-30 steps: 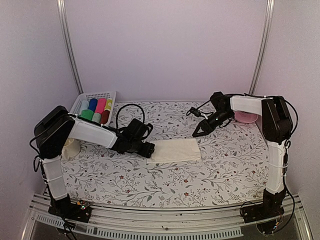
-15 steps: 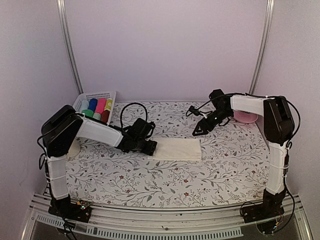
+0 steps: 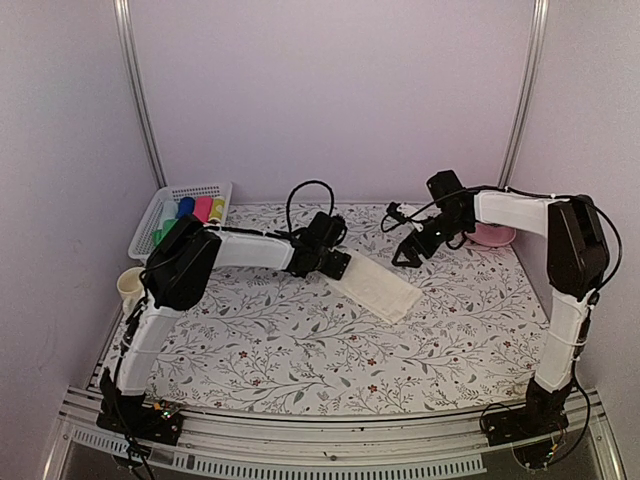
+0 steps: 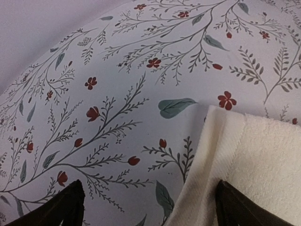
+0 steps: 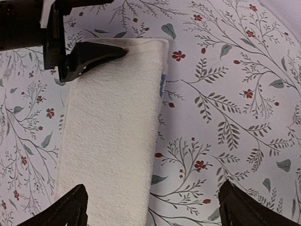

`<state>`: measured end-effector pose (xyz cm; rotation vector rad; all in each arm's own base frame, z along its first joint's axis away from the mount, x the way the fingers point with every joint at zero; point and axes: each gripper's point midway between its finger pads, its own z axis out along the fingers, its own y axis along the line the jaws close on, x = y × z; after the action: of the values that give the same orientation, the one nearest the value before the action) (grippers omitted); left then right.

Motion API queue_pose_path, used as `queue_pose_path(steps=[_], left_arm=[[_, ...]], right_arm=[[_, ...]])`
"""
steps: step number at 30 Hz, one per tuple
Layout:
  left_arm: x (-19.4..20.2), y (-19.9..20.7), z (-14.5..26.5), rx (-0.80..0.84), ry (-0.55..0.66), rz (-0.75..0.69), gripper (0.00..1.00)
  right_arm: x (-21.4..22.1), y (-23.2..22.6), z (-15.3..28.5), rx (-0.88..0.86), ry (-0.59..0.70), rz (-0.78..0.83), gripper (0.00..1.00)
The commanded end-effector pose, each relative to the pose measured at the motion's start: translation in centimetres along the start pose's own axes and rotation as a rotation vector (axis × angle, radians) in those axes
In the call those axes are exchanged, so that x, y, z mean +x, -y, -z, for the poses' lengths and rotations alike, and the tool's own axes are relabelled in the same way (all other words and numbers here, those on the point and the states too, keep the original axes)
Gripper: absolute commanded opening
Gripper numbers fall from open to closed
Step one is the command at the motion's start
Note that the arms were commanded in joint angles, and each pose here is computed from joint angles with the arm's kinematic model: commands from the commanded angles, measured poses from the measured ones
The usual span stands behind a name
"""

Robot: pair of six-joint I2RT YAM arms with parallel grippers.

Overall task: Roll the towels
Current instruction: Rotate the towel at the center of the board.

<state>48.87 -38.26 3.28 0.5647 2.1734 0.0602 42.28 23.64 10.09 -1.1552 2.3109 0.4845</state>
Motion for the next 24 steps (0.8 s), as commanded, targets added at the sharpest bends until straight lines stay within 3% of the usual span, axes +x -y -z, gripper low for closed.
queue_pose_path(steps=[1, 6, 11, 24], left_arm=[[-3.3, -2.1, 1.5, -0.072, 0.054, 0.038, 0.97], [-7.8, -4.9, 6.5, -0.108, 0.207, 0.141, 0.97], [-7.7, -5.2, 10.3, -0.062, 0.24, 0.165, 0.97], [2.7, -0.9, 17.0, -0.019, 0.149, 0.126, 0.97]], right_arm=[[-2.2, 2.7, 2.4, 0.204, 0.082, 0.059, 0.99], [-3.4, 3.3, 2.3, 0.221, 0.106, 0.079, 0.99], [-5.2, 3.6, 0.7, 0.21, 0.111, 0.149, 0.99], [-9.1, 1.1, -7.9, 0.239, 0.079, 0.285, 0.99]])
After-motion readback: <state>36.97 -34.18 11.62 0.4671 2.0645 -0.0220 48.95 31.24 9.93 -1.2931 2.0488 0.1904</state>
